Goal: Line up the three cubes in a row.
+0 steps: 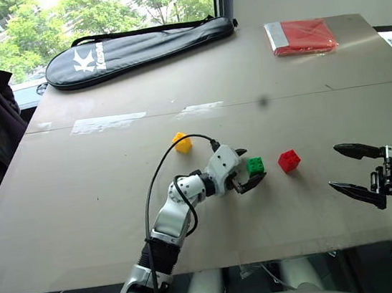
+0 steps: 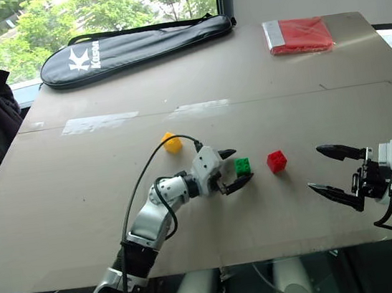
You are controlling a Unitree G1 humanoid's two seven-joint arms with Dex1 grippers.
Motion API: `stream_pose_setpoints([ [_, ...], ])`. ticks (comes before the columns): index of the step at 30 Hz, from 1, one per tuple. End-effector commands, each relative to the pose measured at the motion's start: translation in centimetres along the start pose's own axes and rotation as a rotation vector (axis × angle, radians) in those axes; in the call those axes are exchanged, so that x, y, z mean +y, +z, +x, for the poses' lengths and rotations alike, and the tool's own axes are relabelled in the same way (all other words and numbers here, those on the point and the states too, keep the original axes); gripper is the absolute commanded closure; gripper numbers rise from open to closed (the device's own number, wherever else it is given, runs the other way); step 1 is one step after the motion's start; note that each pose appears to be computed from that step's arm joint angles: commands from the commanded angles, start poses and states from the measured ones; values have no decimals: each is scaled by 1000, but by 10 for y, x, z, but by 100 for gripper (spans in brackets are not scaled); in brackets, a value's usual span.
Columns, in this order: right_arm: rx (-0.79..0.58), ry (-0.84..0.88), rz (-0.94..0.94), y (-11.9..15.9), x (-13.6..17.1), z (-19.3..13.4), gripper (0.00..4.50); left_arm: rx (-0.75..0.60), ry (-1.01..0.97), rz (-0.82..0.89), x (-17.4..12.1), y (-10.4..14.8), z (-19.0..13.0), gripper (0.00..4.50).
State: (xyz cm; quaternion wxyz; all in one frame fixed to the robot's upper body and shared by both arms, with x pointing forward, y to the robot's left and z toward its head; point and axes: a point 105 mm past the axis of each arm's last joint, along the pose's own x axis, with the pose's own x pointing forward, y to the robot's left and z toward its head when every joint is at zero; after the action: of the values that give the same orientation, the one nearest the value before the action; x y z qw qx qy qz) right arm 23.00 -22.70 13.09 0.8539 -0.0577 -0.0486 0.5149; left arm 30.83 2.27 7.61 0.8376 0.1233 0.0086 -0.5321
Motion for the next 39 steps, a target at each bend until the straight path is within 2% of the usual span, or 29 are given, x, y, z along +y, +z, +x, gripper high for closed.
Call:
stream_pose_setpoints([
  [1, -8, 5, -36, 7, 1, 1, 0, -15, -26, -2, -3, 1, -4, 12],
  [9, 5, 6, -20, 0, 2, 9, 0, -61, -69, -2, -4, 14, -27, 12],
  [16, -10, -1, 10, -7, 10, 17, 0, -73, -56, -24, -10, 21, -75, 12],
  [20, -20, -14, 20, -8, 11, 16, 0, -81, 98, -71, 1, 18, -106, 12],
  [25, -34, -27, 26, -8, 12, 16, 0, -71, 488, -102, 41, 3, -140, 12],
  [28, -39, -37, 25, -7, 9, 17, 0, -14, 629, -98, 59, -12, -142, 12],
  [32, -65, -77, 15, -1, 1, 18, 0, 1, 741, -95, 75, -20, -132, 12],
  [39, -98, -110, 5, 7, 0, 22, 0, -9, 770, -70, 88, -21, -113, 12],
])
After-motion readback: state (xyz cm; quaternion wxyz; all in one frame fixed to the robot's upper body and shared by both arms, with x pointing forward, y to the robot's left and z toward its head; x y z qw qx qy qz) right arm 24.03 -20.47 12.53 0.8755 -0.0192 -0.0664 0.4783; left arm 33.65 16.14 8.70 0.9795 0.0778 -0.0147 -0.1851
